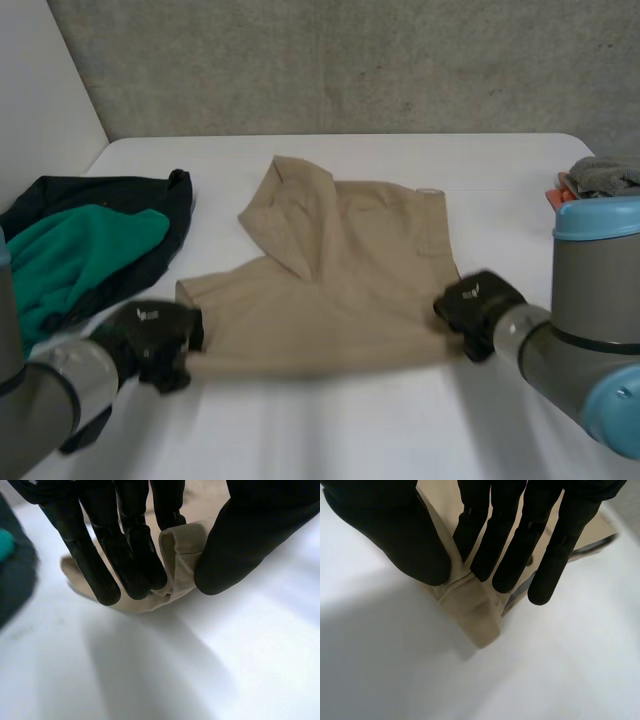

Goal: Fold the laundry.

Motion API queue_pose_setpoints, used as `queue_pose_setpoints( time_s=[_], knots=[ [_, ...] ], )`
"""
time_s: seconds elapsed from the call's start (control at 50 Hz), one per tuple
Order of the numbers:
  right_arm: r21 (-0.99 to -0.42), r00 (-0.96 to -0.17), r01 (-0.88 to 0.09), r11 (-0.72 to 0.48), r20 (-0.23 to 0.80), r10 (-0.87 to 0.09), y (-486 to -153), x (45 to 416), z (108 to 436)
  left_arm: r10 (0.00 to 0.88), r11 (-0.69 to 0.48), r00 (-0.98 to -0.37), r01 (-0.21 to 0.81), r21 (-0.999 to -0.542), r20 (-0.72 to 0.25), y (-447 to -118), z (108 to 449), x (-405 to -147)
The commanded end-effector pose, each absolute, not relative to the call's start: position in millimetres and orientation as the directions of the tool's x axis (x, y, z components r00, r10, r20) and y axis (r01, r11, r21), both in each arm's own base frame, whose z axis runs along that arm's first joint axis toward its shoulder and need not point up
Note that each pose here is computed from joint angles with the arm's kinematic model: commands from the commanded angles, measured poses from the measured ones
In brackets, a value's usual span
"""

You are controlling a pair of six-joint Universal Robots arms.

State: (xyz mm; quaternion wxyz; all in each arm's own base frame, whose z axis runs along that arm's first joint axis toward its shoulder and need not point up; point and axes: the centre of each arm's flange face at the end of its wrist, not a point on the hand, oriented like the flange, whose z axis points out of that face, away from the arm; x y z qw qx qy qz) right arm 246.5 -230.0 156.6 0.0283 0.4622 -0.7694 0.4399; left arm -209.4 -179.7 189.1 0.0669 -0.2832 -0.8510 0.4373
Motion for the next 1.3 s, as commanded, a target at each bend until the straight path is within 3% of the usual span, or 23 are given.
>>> queue_pose_setpoints(
  time_s=[0.02, 0.1, 0.24, 0.32, 0.44, 0.58, 0.74, 0.88, 1.0, 1.16, 1.3],
  knots=[
    [-0.515, -0.455, -0.833, 0.203, 0.427, -0.781, -194.5, 227.2, 159.1, 0.657, 0.471, -0.734, 0.576, -0.668, -0.170, -140.9, 182.2, -203.7],
    [-0.557, -0.460, -0.813, 0.170, 0.437, -0.773, -194.9, 228.7, 162.4, 0.675, 0.449, -0.713, 0.599, -0.663, -0.187, -139.3, 182.7, -205.3],
    [-0.620, -0.516, -0.768, 0.164, 0.445, -0.732, -206.4, 233.4, 158.5, 0.639, 0.326, -0.732, 0.536, -0.779, -0.237, -169.1, 204.7, -219.1],
    [-0.657, -0.556, -0.733, 0.178, 0.427, -0.713, -207.1, 235.8, 155.5, 0.606, 0.152, -0.744, 0.455, -0.878, -0.281, -210.4, 220.2, -238.9],
    [-0.675, -0.570, -0.717, 0.174, 0.423, -0.704, -206.0, 237.2, 151.9, 0.628, 0.016, -0.719, 0.394, -0.919, -0.297, -271.6, 216.2, -263.9],
    [-0.692, -0.576, -0.706, 0.151, 0.437, -0.691, -208.3, 239.1, 149.8, 0.736, -0.008, -0.609, 0.430, -0.903, -0.296, -331.4, 188.3, -293.1],
    [-0.690, -0.571, -0.709, 0.149, 0.437, -0.695, -207.4, 240.8, 142.9, 0.802, -0.106, -0.477, 0.479, -0.871, -0.360, -361.1, 159.2, -314.5],
    [-0.674, -0.572, -0.720, 0.166, 0.441, -0.691, -207.2, 239.8, 134.9, 0.811, -0.136, -0.434, 0.512, -0.848, -0.392, -372.4, 134.0, -320.7],
    [-0.669, -0.571, -0.723, 0.169, 0.442, -0.692, -207.8, 240.1, 131.4, 0.808, -0.156, -0.427, 0.508, -0.847, -0.405, -376.8, 122.3, -323.6],
    [-0.670, -0.578, -0.722, 0.173, 0.446, -0.684, -211.3, 238.4, 131.2, 0.744, -0.188, -0.465, 0.544, -0.818, -0.480, -390.5, 109.0, -320.2],
    [-0.672, -0.575, -0.722, 0.168, 0.446, -0.686, -209.9, 239.7, 132.0, 0.567, -0.158, -0.534, 0.676, -0.720, -0.627, -396.7, 123.7, -305.0]
  ],
)
